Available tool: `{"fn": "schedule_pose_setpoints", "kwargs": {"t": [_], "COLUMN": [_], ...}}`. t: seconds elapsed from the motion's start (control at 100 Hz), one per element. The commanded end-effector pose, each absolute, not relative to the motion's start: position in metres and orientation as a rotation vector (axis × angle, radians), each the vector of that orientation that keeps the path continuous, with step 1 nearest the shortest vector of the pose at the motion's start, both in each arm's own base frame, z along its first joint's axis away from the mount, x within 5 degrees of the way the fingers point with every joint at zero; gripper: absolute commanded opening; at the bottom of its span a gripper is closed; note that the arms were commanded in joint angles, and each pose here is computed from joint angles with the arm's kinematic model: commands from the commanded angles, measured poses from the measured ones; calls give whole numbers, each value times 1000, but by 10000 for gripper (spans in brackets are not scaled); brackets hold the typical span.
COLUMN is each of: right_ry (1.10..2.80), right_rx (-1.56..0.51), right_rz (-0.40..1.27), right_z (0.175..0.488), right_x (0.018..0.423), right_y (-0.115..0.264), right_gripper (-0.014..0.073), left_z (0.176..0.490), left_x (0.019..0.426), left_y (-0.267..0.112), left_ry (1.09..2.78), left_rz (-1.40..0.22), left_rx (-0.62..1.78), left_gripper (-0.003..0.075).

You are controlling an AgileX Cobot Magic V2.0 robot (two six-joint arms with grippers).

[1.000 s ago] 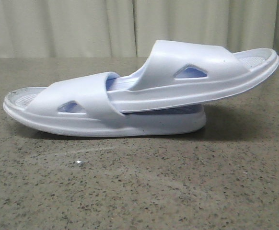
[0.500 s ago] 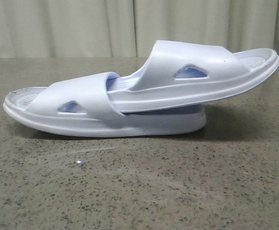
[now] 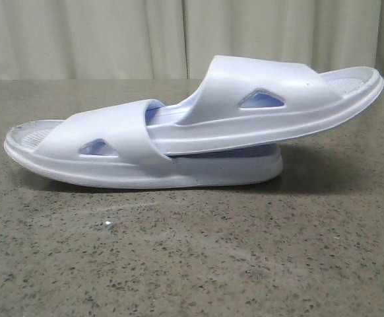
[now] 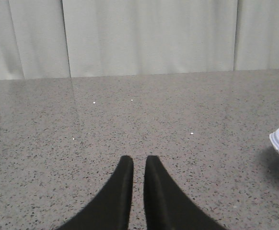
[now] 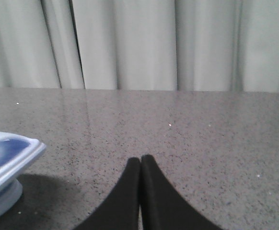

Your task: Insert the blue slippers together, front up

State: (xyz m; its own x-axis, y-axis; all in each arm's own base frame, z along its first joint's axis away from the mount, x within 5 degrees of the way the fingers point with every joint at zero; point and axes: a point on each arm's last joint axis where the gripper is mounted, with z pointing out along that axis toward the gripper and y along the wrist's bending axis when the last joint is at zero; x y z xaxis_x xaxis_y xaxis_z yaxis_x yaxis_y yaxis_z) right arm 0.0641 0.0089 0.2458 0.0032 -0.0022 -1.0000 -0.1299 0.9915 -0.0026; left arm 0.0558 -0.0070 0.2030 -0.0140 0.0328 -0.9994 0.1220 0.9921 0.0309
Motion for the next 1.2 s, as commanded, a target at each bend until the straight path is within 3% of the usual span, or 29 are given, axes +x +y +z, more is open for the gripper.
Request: {"fn": "schedule_pose_setpoints", "kwargs": {"t": [0.0,0.23,0.57,1.19], "right_ry": [1474,1452,1422,1438], "right_rx": [-73,-69,-68,-68], "right_rz": [90,104,100,99], "right_z": [250,224,210,209], "right_x": [65,60,54,54], "right_y": [7,7,6,6], "right_gripper": [-107,-107,-107,-107], "left_z": [209,209,209,209], "left_x": [54,54,54,54], "left_y": [-6,-6,-6,-6], "left_ry": [1484,1484,1484,1484], "left_rz": [-84,-84,-84,-84], "left_rx": [95,95,95,95], "left_gripper": [16,16,16,16]}}
